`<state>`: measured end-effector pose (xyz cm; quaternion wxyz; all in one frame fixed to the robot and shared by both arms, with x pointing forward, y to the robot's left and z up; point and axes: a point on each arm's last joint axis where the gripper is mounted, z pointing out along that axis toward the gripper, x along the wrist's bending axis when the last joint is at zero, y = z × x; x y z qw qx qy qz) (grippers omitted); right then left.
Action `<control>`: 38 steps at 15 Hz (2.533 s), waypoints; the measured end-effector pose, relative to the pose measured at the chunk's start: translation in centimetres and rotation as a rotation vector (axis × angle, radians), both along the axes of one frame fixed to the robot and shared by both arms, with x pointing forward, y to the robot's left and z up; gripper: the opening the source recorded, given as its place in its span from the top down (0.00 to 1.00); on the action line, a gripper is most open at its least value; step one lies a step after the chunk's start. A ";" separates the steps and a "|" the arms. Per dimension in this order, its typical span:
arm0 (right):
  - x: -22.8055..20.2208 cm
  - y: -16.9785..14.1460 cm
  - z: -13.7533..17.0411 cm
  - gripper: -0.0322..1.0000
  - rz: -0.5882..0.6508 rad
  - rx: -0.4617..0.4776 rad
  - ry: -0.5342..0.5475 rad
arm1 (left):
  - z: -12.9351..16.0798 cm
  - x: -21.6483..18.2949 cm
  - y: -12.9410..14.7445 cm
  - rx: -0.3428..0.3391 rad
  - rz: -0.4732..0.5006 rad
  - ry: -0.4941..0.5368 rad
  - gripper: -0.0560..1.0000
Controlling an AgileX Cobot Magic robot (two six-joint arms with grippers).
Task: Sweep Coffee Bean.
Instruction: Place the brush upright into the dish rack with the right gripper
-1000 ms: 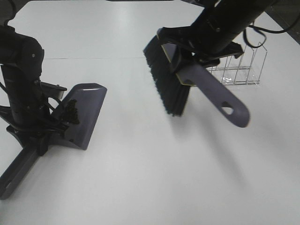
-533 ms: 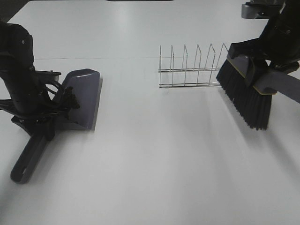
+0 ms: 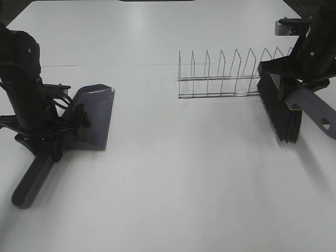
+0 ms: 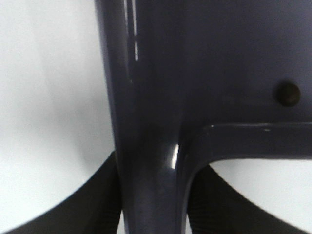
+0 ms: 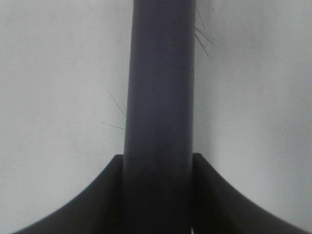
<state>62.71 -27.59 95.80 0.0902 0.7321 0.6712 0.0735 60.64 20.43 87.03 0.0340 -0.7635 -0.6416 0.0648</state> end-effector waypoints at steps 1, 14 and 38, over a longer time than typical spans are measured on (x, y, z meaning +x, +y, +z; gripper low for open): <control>0.2 0.0 -0.2 0.67 -0.001 0.000 0.002 | 0.0 0.0 0.0 0.000 0.000 0.000 0.62; 2.9 0.2 -0.6 0.67 0.075 -0.021 -0.056 | 0.0 0.0 0.0 -0.003 -0.021 0.003 0.62; 10.3 0.7 -2.2 0.67 0.210 0.014 0.065 | 0.0 0.0 0.0 -0.004 -0.019 0.006 0.62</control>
